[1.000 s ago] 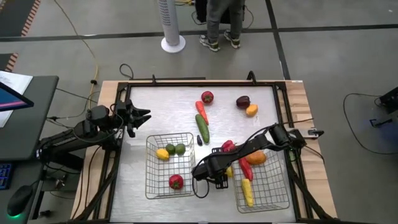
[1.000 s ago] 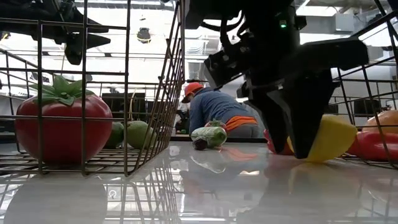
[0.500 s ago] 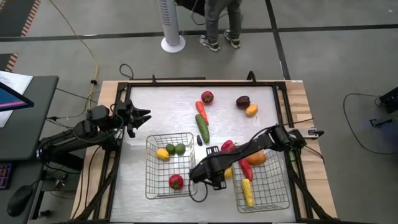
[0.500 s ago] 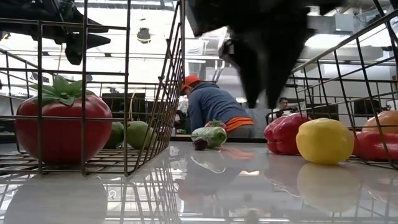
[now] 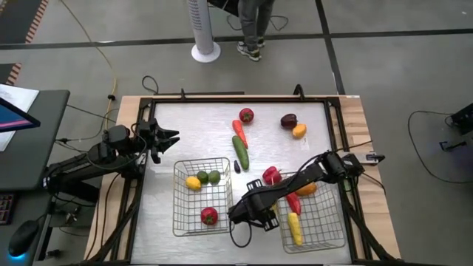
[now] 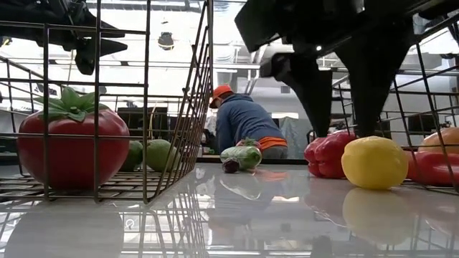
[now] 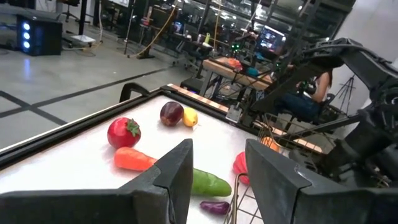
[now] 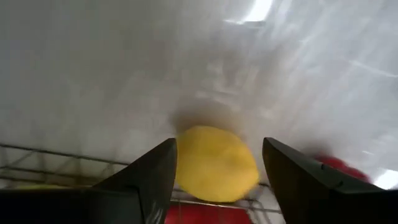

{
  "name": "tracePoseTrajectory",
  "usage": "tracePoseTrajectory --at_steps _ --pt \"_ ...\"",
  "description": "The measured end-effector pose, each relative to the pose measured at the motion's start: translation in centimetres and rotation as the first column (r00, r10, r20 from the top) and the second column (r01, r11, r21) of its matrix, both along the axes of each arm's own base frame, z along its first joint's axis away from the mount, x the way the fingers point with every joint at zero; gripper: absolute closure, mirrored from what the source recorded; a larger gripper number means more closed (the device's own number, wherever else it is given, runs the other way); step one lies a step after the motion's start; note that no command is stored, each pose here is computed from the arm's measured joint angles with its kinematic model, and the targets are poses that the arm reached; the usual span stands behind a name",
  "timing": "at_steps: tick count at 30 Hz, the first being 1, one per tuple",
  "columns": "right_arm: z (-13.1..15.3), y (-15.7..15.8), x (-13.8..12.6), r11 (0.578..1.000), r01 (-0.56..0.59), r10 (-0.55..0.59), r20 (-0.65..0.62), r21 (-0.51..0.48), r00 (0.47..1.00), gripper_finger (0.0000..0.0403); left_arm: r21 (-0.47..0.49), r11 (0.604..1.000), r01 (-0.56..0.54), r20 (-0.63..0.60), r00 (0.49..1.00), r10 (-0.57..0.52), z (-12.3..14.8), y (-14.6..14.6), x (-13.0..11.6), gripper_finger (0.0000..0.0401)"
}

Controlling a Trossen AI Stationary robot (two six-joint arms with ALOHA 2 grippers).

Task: Sort produce into baskets
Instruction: Put the yellow lemon into the left wire basket

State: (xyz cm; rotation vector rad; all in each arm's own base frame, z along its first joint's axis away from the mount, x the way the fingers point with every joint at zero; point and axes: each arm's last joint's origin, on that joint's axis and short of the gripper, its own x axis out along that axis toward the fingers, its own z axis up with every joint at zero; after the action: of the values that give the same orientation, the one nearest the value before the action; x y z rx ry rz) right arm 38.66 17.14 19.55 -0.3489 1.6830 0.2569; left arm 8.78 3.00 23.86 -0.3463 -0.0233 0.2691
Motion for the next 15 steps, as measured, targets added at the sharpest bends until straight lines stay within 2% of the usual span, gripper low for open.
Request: tracePoseTrajectory --at_steps 2,7,11,15 --pt "-0.54 0.15 -0.10 0.999 -0.007 0.007 -0.016 0.040 1.000 0.0137 0.001 1.000 0.000 0.000 1.000 0.000 0.00 0.00 0.00 0.0268" --pt "-0.71 0.08 -0.22 0.999 -0.008 0.009 -0.031 0.043 0.999 0.0109 0.003 1.000 0.000 -0.001 1.000 0.000 0.00 0.00 0.00 0.0268" --pt "-0.73 -0.25 -0.23 0.998 -0.055 0.055 -0.029 -0.009 0.998 0.0062 0.003 1.000 0.000 -0.001 1.000 0.000 0.00 0.00 0.00 0.0268" --pt "-1.07 -0.10 -0.36 0.985 -0.156 0.156 -0.013 -0.075 0.988 0.0025 0.003 1.000 0.001 -0.001 1.000 -0.001 0.00 0.00 0.00 0.0268"
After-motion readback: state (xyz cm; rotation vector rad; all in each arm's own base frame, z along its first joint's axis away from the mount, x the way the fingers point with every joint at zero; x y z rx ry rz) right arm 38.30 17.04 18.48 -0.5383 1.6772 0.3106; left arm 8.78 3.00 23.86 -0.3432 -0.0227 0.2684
